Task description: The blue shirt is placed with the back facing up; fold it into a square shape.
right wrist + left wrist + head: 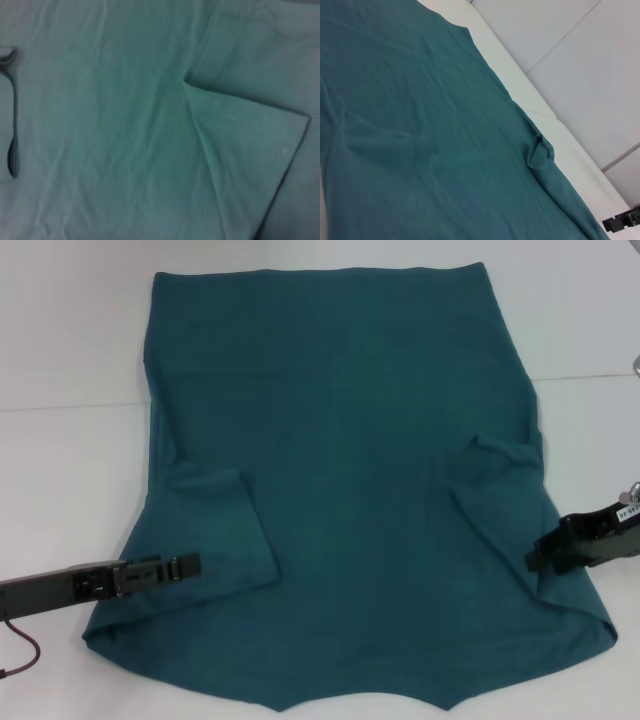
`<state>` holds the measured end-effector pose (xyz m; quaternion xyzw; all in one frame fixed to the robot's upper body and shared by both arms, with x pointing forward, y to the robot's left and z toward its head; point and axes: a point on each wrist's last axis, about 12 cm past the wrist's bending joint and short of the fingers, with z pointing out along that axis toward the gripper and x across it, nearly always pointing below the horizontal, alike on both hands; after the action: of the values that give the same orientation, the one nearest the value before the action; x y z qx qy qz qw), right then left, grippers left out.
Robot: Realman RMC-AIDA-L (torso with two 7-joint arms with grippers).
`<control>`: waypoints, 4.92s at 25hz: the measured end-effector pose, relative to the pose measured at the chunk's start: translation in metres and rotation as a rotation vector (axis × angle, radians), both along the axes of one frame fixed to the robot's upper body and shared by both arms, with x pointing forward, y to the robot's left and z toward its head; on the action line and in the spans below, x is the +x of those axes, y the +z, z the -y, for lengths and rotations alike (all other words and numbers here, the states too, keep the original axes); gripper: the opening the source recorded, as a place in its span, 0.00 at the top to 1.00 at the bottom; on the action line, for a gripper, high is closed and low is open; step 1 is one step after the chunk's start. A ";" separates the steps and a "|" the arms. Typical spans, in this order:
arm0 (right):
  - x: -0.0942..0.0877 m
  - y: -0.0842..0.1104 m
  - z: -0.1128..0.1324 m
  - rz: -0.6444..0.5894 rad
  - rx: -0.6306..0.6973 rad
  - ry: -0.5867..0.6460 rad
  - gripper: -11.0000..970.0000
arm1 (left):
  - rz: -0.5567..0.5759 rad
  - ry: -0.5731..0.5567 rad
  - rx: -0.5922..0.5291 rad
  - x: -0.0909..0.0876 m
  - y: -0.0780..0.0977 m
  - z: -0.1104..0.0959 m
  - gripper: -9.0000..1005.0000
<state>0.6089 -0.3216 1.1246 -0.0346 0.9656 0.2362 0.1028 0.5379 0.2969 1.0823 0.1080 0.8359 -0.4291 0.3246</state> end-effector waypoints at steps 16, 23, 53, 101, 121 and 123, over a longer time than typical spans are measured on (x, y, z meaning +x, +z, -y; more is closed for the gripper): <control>-0.006 -0.015 0.005 -0.001 0.030 -0.075 0.54 | -0.006 0.007 0.001 0.000 -0.002 0.000 0.09; -0.005 -0.017 0.005 0.014 0.036 -0.096 0.54 | -0.006 0.009 0.002 -0.001 -0.003 -0.001 0.09; 0.006 -0.008 -0.028 0.207 0.312 -0.057 0.55 | -0.015 0.018 0.004 -0.001 -0.007 -0.001 0.10; -0.010 -0.033 0.004 0.049 0.141 -0.191 0.55 | -0.015 0.040 0.011 0.001 -0.009 -0.002 0.10; -0.006 -0.031 -0.037 0.081 0.185 0.003 0.55 | -0.020 0.045 0.014 0.001 -0.011 -0.003 0.10; -0.007 -0.030 -0.037 0.077 0.186 0.006 0.55 | -0.020 0.045 0.014 0.001 -0.011 -0.003 0.10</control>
<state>0.6024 -0.2846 1.0942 -0.0369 0.9348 0.3236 0.1417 0.5387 0.2996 1.0716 0.0871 0.8445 -0.4167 0.3251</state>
